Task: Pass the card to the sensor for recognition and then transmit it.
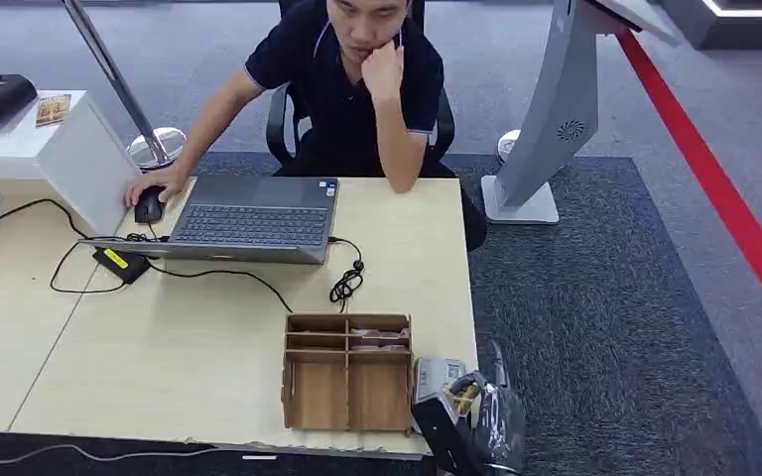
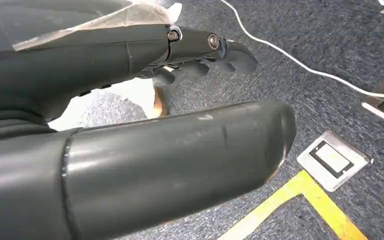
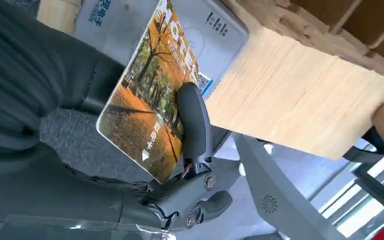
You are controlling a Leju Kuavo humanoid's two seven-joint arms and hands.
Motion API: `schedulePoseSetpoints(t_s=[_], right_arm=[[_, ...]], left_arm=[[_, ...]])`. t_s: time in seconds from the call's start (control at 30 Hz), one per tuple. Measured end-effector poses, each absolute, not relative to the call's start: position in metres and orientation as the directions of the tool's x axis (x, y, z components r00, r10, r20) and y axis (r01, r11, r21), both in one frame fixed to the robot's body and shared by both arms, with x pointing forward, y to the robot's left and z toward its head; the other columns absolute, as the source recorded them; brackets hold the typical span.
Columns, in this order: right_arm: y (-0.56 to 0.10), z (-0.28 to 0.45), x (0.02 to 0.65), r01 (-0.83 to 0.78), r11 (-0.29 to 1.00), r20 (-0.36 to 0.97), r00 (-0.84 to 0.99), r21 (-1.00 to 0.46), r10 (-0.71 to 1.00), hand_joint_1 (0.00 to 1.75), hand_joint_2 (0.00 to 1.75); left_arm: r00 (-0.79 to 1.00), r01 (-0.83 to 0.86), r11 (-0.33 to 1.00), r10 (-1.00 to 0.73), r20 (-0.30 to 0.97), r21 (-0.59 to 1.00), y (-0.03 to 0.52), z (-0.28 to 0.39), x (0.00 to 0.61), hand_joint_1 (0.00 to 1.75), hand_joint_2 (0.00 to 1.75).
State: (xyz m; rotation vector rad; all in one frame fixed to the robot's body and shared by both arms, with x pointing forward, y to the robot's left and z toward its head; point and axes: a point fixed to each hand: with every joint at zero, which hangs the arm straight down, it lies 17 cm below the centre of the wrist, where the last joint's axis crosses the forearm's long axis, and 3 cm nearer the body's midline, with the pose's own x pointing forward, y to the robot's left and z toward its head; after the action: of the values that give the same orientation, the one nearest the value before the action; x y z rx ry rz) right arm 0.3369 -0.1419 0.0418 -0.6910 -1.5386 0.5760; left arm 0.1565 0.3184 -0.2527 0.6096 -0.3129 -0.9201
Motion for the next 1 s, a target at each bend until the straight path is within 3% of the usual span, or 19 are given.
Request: schedulePoseSetpoints(t_s=[1.0], right_arm=[[-0.14, 0.022, 0.329, 0.044, 0.672, 0.672, -0.015, -0.74, 0.741, 1.75, 1.75]], left_arm=[[0.585, 0.641, 0.462, -0.811, -0.001, 0.613, 0.319, -0.253, 0.156, 0.0, 0.0]])
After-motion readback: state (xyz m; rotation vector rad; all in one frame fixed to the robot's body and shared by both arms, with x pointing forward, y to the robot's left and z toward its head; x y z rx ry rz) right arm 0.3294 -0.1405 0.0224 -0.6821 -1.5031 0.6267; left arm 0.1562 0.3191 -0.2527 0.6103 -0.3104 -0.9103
